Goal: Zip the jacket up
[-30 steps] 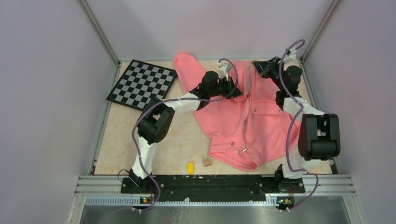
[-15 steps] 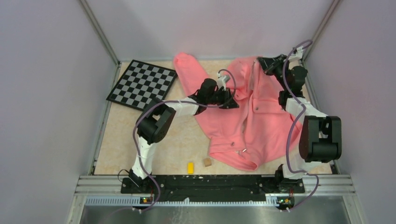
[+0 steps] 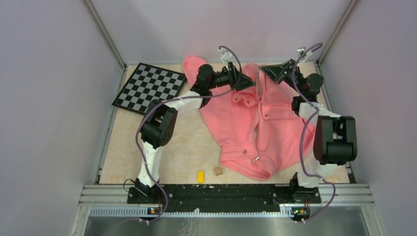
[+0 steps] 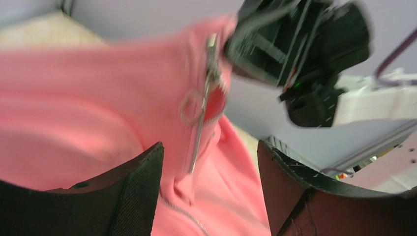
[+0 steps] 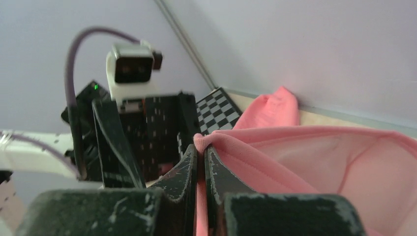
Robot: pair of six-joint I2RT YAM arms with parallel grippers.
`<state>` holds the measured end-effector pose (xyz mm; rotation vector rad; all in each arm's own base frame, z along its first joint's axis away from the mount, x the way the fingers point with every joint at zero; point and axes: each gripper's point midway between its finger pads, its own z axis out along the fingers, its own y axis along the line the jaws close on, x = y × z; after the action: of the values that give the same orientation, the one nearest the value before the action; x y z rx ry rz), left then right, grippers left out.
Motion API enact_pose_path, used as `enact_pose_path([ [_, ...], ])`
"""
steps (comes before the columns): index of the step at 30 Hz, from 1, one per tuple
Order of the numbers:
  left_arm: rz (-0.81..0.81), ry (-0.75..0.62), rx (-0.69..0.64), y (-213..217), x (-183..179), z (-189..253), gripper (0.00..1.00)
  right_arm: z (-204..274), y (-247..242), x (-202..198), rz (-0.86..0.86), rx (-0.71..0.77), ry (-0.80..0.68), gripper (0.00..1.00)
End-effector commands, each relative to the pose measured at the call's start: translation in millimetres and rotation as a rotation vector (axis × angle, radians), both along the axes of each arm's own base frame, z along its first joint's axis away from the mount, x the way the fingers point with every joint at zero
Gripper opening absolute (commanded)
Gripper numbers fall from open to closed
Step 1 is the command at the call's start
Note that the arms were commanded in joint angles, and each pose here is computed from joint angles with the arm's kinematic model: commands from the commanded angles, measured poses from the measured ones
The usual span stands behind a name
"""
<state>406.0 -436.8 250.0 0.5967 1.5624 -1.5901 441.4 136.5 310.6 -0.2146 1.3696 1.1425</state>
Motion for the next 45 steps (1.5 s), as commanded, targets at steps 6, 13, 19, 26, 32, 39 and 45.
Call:
enact_pose_path([
  [6, -0.085, -0.229, -0.147, 3.6, 15.6, 63.3, 0.77, 24.2, 18.1, -27.6, 0.225, -0.033, -0.213, 0.0],
  [13, -0.137, -0.262, -0.131, -4.7, 11.8, 50.5, 0.66, 15.6, 16.2, -21.6, 0.199, -0.035, -0.175, 0.0],
  [19, -0.163, -0.258, -0.146, -5.7, 3.8, 44.6, 0.64, 16.8, 14.8, -18.8, 0.188, -0.03, -0.171, 0.0],
  [26, -0.157, -0.244, -0.134, -6.8, -0.4, 37.6, 0.48, 19.0, 14.1, -17.0, 0.179, -0.026, -0.168, 0.0],
  [32, -0.141, -0.238, -0.118, -7.5, 2.9, 35.7, 0.37, 21.1, 14.0, -16.1, 0.178, -0.026, -0.167, 0.0],
  [39, -0.118, -0.247, -0.123, -4.0, 1.5, 43.8, 0.27, 26.1, 11.8, -12.5, 0.153, -0.038, -0.171, 0.0],
  [45, -0.042, -0.252, -0.097, 2.3, 1.2, 47.7, 0.18, 28.5, 8.6, -4.9, 0.107, -0.044, -0.155, 0.0],
])
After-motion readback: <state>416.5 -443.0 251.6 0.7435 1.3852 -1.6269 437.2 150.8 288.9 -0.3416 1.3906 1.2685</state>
